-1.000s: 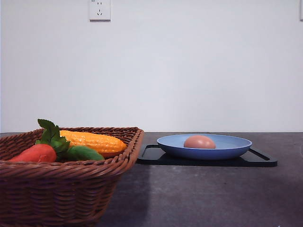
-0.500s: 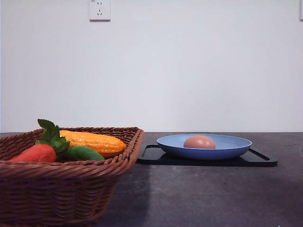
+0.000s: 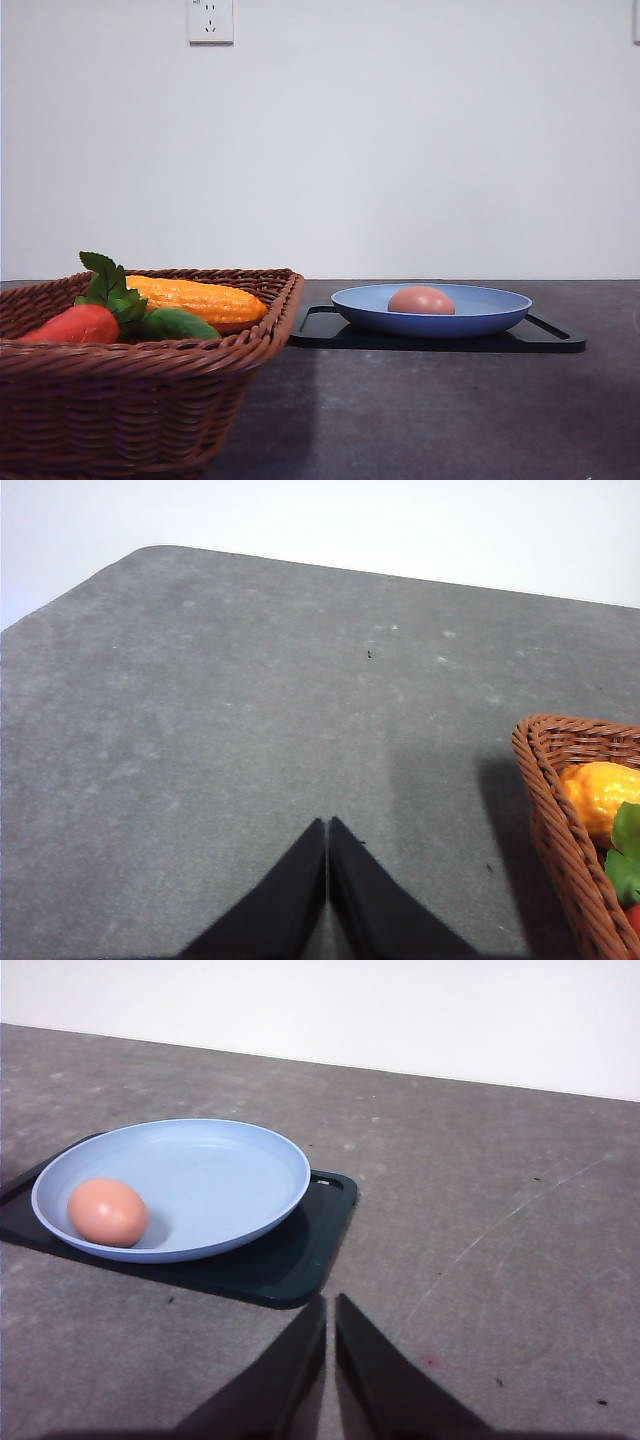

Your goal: Transfer egg from basket to plate and serve

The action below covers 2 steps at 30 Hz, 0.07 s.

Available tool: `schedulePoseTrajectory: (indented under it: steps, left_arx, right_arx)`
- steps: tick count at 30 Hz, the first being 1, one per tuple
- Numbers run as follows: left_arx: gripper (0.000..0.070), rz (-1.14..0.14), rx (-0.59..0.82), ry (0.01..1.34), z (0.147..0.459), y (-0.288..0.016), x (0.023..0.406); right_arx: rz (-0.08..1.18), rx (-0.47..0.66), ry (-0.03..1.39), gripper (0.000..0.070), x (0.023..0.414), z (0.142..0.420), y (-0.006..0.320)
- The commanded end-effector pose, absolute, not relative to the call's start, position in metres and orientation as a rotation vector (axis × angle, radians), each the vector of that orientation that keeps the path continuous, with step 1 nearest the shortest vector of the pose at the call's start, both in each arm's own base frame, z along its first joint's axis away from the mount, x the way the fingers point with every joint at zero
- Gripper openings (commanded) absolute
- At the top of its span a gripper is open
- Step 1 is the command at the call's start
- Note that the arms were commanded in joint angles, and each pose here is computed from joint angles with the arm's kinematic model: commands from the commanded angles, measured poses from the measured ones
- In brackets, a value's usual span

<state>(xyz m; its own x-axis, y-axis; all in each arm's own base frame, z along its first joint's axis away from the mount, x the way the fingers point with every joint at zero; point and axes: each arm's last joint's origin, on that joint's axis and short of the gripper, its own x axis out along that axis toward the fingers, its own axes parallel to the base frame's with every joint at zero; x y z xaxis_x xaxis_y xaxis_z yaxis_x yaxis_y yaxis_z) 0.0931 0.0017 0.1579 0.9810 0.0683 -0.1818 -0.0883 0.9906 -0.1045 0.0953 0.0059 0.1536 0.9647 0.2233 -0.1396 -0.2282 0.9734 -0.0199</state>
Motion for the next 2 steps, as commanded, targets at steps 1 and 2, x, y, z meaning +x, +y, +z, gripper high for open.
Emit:
schedulePoseTrajectory:
  steps: [1, 2]
  left_arx:
    - [0.0, 0.079, -0.115, 0.212, 0.1489, 0.0016, 0.094]
    - [0.0, 0.079, -0.115, 0.212, 0.1489, 0.0016, 0.094]
  right_arx:
    - [0.228, -0.029, 0.146, 0.0, 0.0955, 0.1512, 0.0058]
    - [0.228, -0.029, 0.146, 0.0, 0.0955, 0.1512, 0.0058]
